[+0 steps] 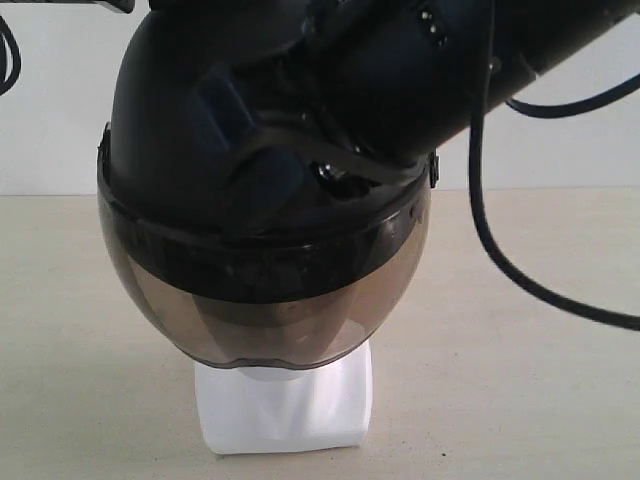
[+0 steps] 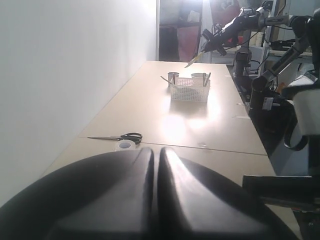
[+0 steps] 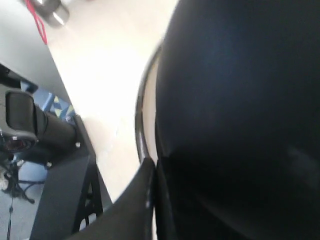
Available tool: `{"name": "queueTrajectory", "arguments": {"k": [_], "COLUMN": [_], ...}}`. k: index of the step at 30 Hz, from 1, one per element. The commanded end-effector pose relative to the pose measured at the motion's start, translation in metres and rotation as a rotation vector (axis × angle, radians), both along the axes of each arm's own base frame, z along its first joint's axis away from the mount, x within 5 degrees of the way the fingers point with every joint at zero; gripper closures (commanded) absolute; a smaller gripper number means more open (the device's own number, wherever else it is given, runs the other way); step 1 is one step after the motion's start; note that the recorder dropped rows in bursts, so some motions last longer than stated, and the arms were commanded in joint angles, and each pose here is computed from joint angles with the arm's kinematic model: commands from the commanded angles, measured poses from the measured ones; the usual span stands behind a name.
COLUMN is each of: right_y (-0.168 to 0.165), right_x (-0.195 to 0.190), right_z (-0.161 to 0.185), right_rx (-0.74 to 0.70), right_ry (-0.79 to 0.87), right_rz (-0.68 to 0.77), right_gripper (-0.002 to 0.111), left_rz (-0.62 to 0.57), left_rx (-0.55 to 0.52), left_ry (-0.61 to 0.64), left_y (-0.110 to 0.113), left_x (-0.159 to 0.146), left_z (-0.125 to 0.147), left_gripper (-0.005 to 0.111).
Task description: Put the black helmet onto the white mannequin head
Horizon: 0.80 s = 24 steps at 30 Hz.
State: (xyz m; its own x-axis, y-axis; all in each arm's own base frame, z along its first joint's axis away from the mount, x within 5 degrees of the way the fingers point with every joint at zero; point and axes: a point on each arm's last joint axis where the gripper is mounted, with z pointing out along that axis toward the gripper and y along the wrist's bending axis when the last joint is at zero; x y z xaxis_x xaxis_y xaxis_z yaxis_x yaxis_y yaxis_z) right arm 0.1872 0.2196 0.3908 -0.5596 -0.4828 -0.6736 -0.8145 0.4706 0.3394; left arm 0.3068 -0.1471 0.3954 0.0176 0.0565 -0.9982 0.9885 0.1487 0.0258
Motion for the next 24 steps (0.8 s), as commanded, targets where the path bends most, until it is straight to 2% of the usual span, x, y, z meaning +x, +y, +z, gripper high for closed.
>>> {"name": "queueTrajectory", "arguments": {"k": [1,3,5,8,10,13,16,20,24], "right_y": [-0.008,-0.015,-0.025,-0.061,-0.091,-0.125,-0.152,-0.168,-0.172], "right_x": [0.007,0.0,-0.011,-0.041,-0.061,-0.076,-0.094,-0.108,-0.114], "right_z": [0.001,0.019,0.057,0.125,0.143,0.144,0.132,0.089,0.042], "right_rx": [-0.027,0.027,0.117,0.23,0.23,0.183,0.228,0.222,0.277], "right_ry": [-0.098,-0.157,-0.27,-0.55,-0.637,-0.688,-0.721,-0.725,-0.716], "right_rz": [-0.046,-0.061,-0.067,-0.12,-0.221,-0.392,-0.511,-0.545,-0.567], "right_gripper": [0.108,0.108,0.108,0.108,0.108,0.108,0.108,0.108,0.108], "left_rz": [-0.005,-0.005,-0.005,-0.005,-0.005,-0.004,-0.003,0.02,0.093], "left_rx": [0.027,0.027,0.027,0.026,0.025,0.022,0.009,-0.002,-0.003], "left_ry": [0.029,0.029,0.029,0.036,0.04,0.044,0.046,0.038,-0.024], "left_y": [-0.002,-0.002,-0.002,-0.002,-0.002,-0.002,-0.002,-0.001,0.004], "left_x": [0.002,0.002,0.002,0.002,0.002,0.002,0.002,0.001,-0.009], "left_z": [-0.009,-0.009,-0.009,-0.009,-0.009,-0.009,-0.008,-0.003,0.015], "left_gripper": [0.103,0.103,0.103,0.103,0.103,0.103,0.103,0.103,0.103]}}
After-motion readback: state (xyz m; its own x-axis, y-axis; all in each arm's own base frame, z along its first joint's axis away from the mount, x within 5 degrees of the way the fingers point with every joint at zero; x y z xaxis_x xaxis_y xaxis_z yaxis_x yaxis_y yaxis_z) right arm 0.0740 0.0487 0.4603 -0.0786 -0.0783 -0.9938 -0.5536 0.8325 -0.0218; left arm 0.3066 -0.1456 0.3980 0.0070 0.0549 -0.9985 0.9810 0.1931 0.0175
